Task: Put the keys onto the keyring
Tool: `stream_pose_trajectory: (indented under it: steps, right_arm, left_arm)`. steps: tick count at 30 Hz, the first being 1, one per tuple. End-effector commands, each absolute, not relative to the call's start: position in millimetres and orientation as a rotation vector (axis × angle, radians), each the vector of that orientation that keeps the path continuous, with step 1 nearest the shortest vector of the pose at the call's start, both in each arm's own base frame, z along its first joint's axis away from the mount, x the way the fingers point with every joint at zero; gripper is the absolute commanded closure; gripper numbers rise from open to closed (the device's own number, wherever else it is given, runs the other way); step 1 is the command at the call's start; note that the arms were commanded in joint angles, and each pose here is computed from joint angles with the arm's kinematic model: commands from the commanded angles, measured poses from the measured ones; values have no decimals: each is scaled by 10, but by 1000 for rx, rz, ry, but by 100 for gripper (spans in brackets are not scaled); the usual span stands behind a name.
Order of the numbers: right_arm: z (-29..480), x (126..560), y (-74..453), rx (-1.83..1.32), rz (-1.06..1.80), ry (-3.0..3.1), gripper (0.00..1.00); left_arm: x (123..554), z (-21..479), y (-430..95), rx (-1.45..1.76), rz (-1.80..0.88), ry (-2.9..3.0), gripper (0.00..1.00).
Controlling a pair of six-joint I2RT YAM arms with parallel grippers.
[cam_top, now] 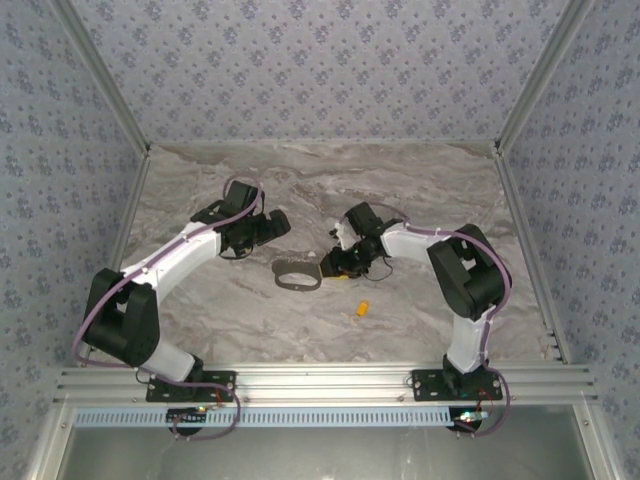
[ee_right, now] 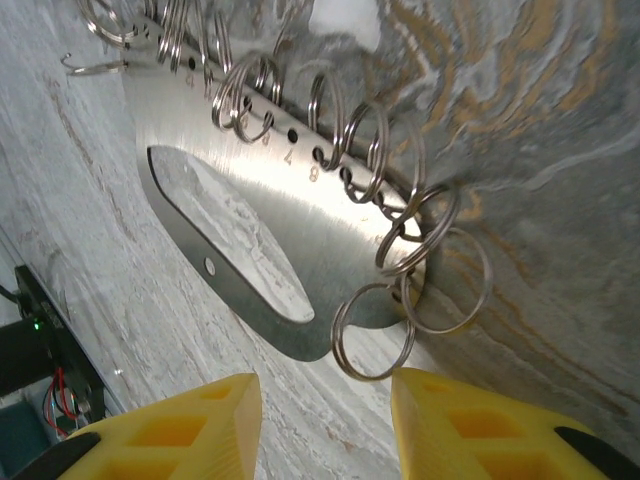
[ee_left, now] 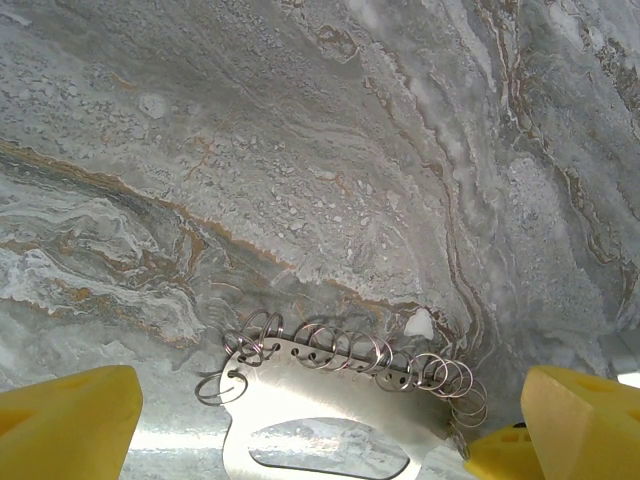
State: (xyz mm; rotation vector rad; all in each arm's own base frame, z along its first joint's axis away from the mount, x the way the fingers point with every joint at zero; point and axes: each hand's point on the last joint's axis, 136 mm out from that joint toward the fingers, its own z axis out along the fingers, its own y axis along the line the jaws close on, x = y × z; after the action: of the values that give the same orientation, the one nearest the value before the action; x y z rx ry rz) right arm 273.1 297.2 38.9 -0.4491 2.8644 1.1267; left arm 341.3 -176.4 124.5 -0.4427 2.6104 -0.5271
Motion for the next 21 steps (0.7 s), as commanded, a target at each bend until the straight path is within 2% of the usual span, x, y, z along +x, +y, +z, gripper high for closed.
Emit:
stream_pose_trajectory:
  steps: [1,14,21]
  right_arm:
    - [462,2668,3018,-499,1167,2868,58]
    - [476,2769,2800,-519,932,2849,58]
    - [443,2765,2840,-560,896,2849,58]
  left_arm:
    - [3488,1314,-1802,-436,-540,2590,2]
    - [3485,1336,-1809,-434,-552,2585,2]
    - [3483,1347,-1827,-429,-567,2584,2]
